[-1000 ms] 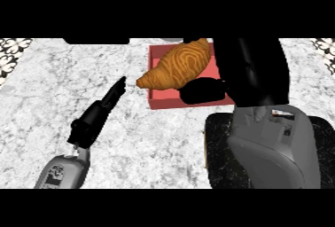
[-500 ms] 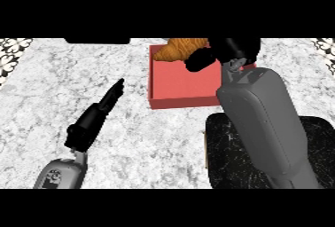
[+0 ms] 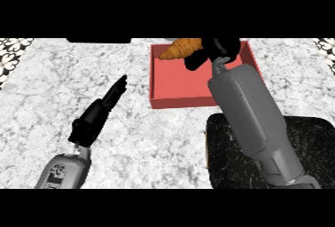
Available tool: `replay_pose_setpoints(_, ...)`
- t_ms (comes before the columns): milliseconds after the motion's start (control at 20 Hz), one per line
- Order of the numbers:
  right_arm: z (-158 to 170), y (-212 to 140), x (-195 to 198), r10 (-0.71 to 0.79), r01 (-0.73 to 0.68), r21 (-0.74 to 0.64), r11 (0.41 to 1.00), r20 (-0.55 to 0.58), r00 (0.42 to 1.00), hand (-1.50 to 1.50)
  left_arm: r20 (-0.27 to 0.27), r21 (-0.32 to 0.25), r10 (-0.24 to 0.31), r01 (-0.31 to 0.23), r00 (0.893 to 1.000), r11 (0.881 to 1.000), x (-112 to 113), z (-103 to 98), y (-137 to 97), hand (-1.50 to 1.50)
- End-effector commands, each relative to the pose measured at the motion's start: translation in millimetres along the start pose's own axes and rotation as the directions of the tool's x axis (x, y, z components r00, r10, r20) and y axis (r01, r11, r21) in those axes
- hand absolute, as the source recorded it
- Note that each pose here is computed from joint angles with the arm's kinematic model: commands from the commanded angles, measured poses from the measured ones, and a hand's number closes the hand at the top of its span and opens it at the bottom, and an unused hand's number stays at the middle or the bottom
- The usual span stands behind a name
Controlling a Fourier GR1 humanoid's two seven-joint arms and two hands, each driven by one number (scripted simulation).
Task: Pick the croissant from the tray and place it in the cardboard box
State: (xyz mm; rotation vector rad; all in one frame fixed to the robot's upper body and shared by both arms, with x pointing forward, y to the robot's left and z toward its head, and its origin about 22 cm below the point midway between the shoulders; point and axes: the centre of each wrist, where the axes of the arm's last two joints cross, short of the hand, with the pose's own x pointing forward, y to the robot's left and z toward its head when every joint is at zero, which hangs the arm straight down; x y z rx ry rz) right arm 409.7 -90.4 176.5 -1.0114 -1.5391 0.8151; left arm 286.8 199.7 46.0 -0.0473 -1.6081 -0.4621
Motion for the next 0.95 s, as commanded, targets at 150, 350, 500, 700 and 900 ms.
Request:
replay_pose_setpoints(150, -2, 60, -56, -0.146, 0.157, 0.097, 0.983, -0.118, 0.982, -1.5, 0.004, -0.025, 0.006, -0.005, 1.0, 1.0, 4, 4, -9, 0.0)
replay_pose_setpoints(350, -22, 38, -43, -0.257, 0.261, 0.051, 0.964, -0.075, 0.964, -1.5, 0.005, 0.005, 0.001, -0.001, 1.0, 1.0, 2, 9, -2, 0.0)
replay_pose_setpoints(500, -19, 34, -51, -0.428, 0.423, -0.087, 0.902, -0.049, 0.902, -1.5, 0.018, -0.02, 0.006, -0.005, 1.0, 1.0, 1, 5, -2, 0.0)
replay_pose_setpoints(700, -16, 20, -80, -0.613, 0.595, -0.222, 0.773, -0.013, 0.79, -1.5, 0.003, -0.008, 0.008, -0.008, 1.0, 1.0, 2, 20, 14, 0.0)
replay_pose_setpoints(900, -17, -2, -109, -0.731, 0.713, -0.257, 0.653, 0.032, 0.681, -1.5, -0.005, 0.025, -0.005, 0.005, 1.0, 1.0, -8, 14, 12, 0.0)
